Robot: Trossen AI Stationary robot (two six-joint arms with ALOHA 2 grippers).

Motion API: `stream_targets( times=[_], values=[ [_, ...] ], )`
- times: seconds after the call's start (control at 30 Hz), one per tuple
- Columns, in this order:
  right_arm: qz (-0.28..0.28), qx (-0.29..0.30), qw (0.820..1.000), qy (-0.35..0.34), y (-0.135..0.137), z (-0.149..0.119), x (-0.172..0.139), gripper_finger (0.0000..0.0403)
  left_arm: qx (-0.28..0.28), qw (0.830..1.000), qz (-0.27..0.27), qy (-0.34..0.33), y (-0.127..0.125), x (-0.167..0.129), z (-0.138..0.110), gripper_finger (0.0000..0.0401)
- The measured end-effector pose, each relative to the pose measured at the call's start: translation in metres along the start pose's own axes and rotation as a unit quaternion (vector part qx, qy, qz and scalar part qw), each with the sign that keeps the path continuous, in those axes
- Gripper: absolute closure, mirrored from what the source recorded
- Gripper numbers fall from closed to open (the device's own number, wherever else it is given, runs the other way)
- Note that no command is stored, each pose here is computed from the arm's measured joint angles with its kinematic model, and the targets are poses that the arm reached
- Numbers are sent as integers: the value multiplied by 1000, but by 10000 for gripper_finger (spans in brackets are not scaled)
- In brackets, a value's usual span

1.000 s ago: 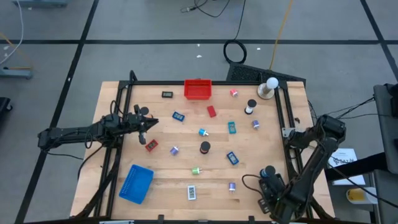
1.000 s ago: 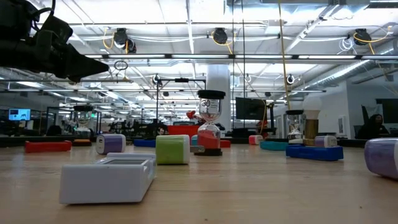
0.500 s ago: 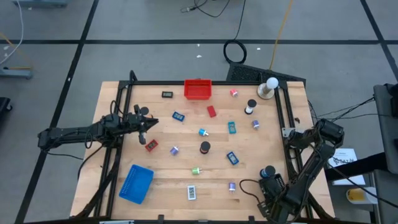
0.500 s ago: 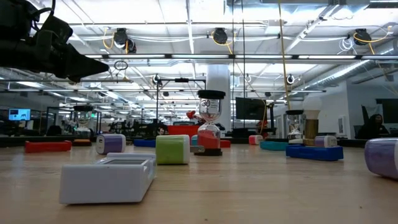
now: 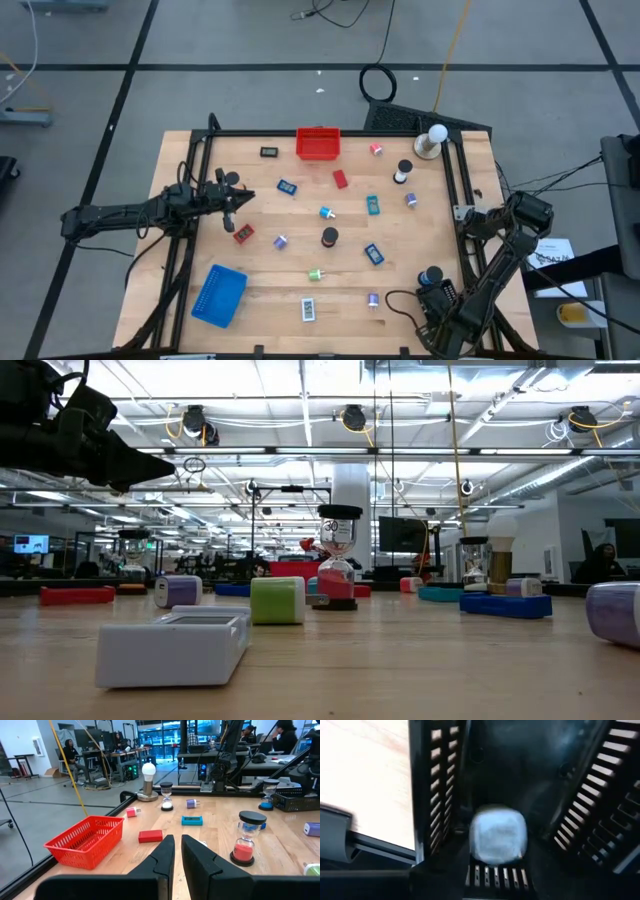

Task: Pick & Place Office items
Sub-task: Put the top green charger adapter into the black bin, then put the bottom red digital timer into the blue bin

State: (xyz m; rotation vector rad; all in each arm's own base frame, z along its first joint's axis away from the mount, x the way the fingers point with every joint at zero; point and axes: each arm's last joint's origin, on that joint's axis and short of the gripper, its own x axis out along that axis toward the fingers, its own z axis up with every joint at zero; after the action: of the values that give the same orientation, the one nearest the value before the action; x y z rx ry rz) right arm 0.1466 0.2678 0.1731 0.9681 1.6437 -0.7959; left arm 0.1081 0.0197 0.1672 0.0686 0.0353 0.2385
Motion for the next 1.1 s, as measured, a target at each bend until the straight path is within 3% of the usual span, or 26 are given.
stream_targets(
  times=[0.53,0.77,0.87,0.97,1.1],
  values=[
    [34,-18,999,20,0,2,-19,217,0,1000,0,0,0,0,0,359],
    [70,-32,996,36,-6,9,-47,230,0,1000,0,0,0,0,0,359],
    [90,-66,994,16,-10,17,-61,250,0,1000,0,0,0,0,0,359],
    [146,-138,978,-63,-7,34,-77,283,0,1000,0,0,0,0,0,359],
    [193,-255,929,-188,3,63,-100,341,0,1000,0,0,0,0,0,359]
  ],
)
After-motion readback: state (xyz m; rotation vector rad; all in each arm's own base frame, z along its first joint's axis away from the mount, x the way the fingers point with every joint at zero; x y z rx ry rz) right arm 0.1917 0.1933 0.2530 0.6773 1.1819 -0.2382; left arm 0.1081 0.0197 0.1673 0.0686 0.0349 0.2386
